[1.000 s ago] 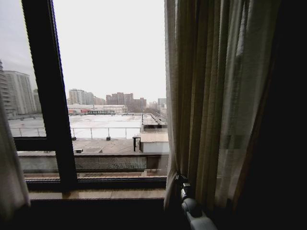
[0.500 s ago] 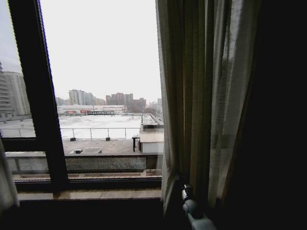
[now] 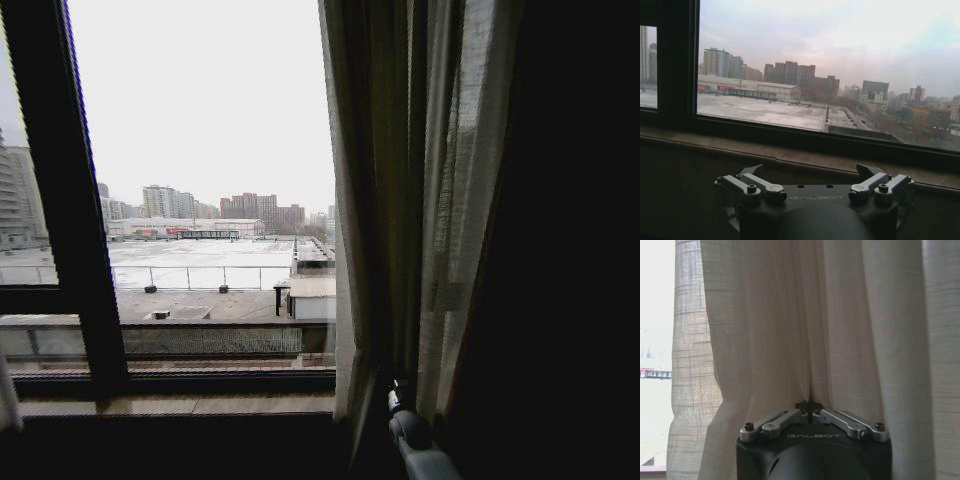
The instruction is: Open the curtains by pulling them apart, changing their state from closed to fully open.
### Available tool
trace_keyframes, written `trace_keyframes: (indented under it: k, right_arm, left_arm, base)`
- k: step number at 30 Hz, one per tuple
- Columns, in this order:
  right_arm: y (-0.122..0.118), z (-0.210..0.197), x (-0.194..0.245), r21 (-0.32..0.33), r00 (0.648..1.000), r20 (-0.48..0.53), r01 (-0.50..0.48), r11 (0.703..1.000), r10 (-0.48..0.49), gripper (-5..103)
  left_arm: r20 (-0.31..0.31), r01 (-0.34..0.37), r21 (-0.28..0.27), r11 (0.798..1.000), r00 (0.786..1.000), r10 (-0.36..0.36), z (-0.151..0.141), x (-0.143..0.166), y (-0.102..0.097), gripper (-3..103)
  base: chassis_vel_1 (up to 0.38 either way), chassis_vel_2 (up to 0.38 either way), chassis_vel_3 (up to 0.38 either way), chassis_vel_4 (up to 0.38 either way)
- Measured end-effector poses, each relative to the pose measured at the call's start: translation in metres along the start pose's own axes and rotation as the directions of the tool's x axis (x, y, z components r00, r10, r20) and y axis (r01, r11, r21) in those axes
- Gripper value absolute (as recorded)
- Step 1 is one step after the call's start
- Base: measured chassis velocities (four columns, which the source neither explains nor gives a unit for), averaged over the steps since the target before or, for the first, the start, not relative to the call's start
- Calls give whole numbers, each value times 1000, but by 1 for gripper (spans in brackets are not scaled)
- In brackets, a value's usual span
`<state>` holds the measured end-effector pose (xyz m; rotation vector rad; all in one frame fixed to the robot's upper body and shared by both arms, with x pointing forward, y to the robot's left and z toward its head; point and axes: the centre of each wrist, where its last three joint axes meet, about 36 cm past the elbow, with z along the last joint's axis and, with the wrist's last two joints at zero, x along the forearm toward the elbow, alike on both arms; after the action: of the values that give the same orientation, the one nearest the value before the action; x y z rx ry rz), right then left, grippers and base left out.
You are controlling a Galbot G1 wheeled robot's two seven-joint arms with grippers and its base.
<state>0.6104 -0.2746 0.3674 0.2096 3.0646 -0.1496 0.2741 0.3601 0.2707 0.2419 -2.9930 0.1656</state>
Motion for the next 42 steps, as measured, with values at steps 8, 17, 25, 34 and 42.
trace_keyframes:
  k: [8, 17, 25, 34, 42]
  right_arm:
    - [13, 12, 25, 106, 991, 44, 118, 987, -123, 14]
    - [9, 15, 20, 70, 993, 31, 111, 991, -113, 1]
    - [9, 8, 9, 32, 997, 10, 78, 996, -78, 0]
    - [-1, 0, -6, -4, 1000, -9, 14, 1000, -14, 0]
    - [-21, 0, -14, -23, 996, -27, -92, 996, 91, 0]
  left_arm:
    - [-4, -9, 4, 1000, 1000, 9, 3, -2, -3, 100]
    - [-13, -11, -2, 1000, 1000, 11, 6, -6, -2, 100]
    - [-11, -12, -4, 1000, 1000, 12, 5, -7, -1, 100]
    - [-13, -11, -2, 1000, 1000, 11, 5, -6, 0, 100]
    - [-6, -12, -1, 1000, 1000, 12, 3, -6, -1, 100]
  base:
    - [-90, -90, 74, 76]
    - [0, 0, 0, 0]
    - [0, 0, 0, 0]
    - [0, 0, 0, 0]
    - [0, 0, 0, 0]
